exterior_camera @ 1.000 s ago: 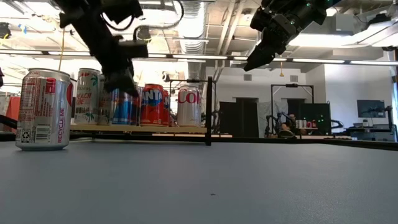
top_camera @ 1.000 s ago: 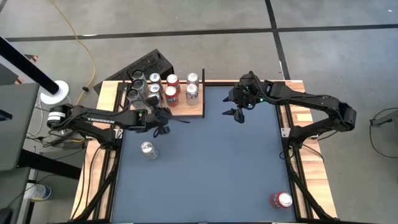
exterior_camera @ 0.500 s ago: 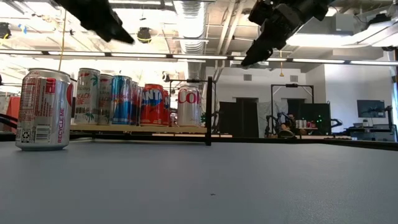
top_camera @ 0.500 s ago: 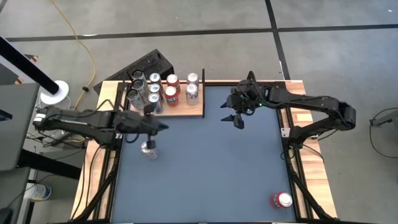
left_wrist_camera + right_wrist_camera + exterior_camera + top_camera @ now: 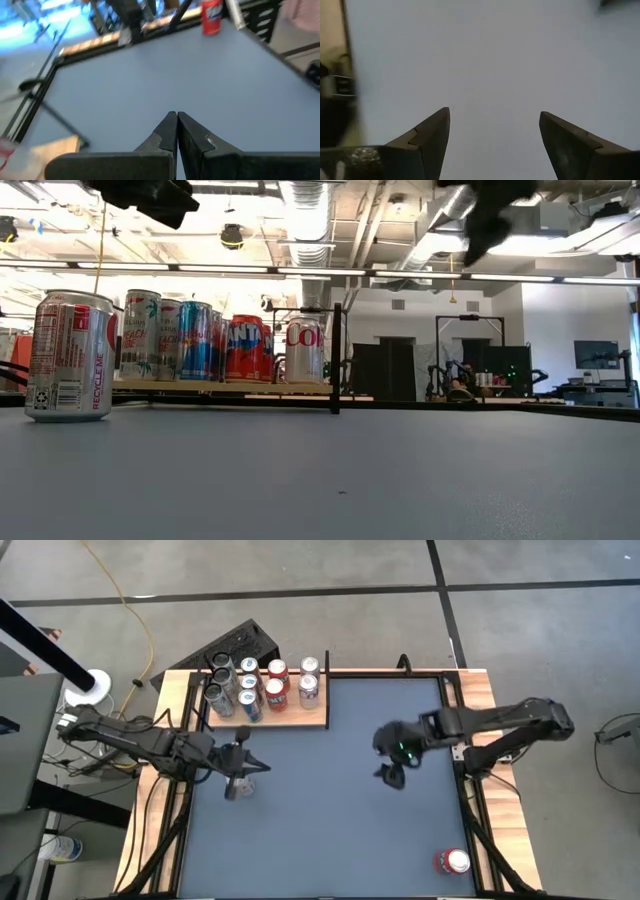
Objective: Place canned beverage on shelf
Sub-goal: Put the red soda can on the shelf aligned with the other orange soda can
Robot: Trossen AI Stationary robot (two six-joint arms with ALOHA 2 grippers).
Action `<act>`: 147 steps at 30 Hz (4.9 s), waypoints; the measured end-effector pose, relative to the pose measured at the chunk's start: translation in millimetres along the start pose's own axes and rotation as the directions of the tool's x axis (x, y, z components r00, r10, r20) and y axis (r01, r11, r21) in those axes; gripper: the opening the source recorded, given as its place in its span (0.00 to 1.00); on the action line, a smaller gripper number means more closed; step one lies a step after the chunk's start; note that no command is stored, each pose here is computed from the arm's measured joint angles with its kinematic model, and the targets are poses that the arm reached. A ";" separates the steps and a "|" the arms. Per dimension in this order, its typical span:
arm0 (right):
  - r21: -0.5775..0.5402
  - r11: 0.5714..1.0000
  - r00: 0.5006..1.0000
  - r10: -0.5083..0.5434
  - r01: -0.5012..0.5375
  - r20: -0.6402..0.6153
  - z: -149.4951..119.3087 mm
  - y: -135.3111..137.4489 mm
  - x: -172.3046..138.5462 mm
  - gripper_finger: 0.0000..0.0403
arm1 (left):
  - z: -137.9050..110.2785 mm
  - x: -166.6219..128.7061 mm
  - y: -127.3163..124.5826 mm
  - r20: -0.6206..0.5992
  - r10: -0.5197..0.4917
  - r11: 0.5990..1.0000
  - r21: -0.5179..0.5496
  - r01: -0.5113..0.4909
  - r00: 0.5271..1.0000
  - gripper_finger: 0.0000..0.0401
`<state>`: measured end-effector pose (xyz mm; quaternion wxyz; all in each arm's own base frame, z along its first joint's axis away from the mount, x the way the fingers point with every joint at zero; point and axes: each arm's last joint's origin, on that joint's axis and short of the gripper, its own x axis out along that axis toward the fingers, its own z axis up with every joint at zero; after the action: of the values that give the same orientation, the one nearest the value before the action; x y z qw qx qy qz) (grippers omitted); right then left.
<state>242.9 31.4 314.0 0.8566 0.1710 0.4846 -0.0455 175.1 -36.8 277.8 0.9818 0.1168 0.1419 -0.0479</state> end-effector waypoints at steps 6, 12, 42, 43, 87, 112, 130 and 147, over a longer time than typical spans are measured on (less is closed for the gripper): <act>0.306 0.952 0.986 0.061 -0.011 -0.155 -42.0 51.8 -7.6 0.72 | -7.1 1.6 -4.3 0.109 -0.077 0.996 0.055 0.071 0.991 0.00; 0.558 0.829 0.969 0.111 0.033 -0.222 -83.1 90.8 -18.4 0.72 | -6.5 2.2 -2.2 0.137 -0.082 0.995 0.062 0.074 0.987 0.00; 0.619 0.598 0.738 0.066 0.510 -0.672 -171.1 151.4 8.9 0.72 | -5.4 2.3 -2.1 0.166 -0.174 0.985 0.036 0.171 0.971 0.00; 0.616 0.599 0.735 0.065 0.512 -0.675 -171.5 151.3 8.7 0.72 | -5.4 2.3 -2.1 0.167 -0.174 0.985 0.036 0.171 0.971 0.00; 0.590 0.638 0.740 0.047 0.495 -0.671 -181.1 143.4 23.1 0.72 | -4.7 1.9 -3.3 0.179 -0.215 0.977 0.028 0.213 0.960 0.00; 0.539 0.729 0.774 0.021 0.422 -0.633 -178.9 143.2 23.2 0.66 | -5.4 1.5 -4.4 0.175 -0.250 0.968 0.016 0.251 0.952 0.00; 0.412 0.842 0.815 -0.055 0.348 -0.576 -136.2 128.6 19.6 0.56 | -0.5 0.7 -3.1 0.225 -0.232 0.972 0.014 0.235 0.946 0.00; 0.202 0.962 0.928 -0.105 0.186 -0.357 -45.6 75.1 36.7 0.51 | -1.4 0.9 -3.4 0.216 -0.235 0.970 -0.006 0.242 0.948 0.00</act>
<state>243.3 120.4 280.1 0.7272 0.2387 0.6292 -0.1351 175.1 -39.7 275.4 0.9802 0.0769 0.0494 -0.1759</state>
